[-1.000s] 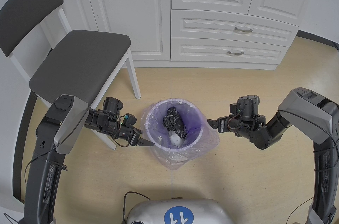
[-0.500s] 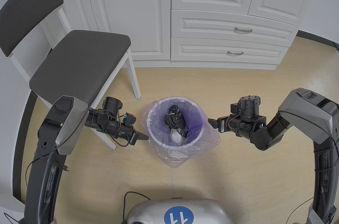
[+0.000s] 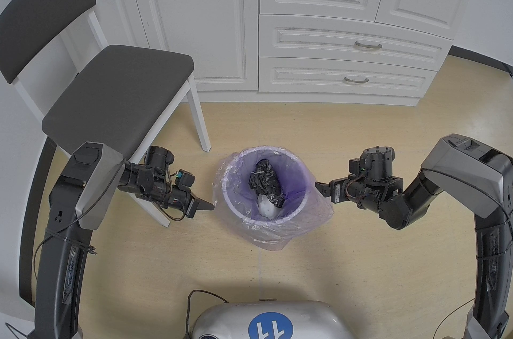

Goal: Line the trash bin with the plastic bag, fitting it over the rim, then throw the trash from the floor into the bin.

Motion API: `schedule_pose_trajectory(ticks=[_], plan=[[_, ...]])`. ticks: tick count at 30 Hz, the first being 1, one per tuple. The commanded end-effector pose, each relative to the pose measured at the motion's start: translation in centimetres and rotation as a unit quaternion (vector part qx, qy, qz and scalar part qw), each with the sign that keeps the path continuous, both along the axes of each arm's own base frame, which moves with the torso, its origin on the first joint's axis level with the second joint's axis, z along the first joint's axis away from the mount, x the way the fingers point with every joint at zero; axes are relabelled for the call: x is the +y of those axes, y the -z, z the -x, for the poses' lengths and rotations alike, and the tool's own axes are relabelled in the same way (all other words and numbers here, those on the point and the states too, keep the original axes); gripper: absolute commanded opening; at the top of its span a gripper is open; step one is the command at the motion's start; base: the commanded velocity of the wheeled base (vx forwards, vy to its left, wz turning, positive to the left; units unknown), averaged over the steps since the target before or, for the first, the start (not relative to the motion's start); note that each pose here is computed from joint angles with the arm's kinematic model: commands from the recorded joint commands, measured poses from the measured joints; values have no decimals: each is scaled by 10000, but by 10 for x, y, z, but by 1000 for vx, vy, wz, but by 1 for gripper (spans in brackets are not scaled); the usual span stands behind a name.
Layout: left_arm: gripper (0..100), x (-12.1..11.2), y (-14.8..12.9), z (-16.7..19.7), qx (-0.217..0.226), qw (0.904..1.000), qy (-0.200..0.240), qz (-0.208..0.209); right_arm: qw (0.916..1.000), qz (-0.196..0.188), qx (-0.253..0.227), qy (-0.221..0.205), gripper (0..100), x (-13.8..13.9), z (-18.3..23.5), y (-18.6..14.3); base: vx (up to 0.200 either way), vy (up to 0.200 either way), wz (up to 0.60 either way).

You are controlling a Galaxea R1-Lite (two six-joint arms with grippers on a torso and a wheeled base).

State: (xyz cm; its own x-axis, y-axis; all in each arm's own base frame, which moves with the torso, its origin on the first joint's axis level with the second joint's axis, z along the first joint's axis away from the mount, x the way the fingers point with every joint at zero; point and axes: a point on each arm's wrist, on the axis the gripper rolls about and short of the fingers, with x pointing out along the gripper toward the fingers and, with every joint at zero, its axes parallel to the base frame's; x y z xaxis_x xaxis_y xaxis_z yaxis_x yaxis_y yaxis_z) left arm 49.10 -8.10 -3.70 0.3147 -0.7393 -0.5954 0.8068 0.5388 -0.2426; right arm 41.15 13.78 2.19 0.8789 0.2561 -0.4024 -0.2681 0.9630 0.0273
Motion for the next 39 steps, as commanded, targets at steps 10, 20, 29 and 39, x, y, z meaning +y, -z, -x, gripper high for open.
schedule_pose_trajectory(ticks=[10, 20, 29, 39], plan=[[100, 11, -3, 6, -121, 9999, -111, 29, 10000, -27, -81, 8, 100, -2, 1, -7, 0, 0, 0], [100, 5, 4, 3, -338, 9989, -232, 211, 9999, -36, -119, 15, 100, -2, 1, -8, 0, 0, 0], [100, -24, -1, -10, -668, 9914, -587, 965, 9998, -70, -197, 18, 100, -1, 0, -9, 0, 0, 0], [100, -38, -12, -19, -947, 9810, -751, 1518, 9998, -70, -197, 26, 100, -2, 0, -9, 0, 0, 0]])
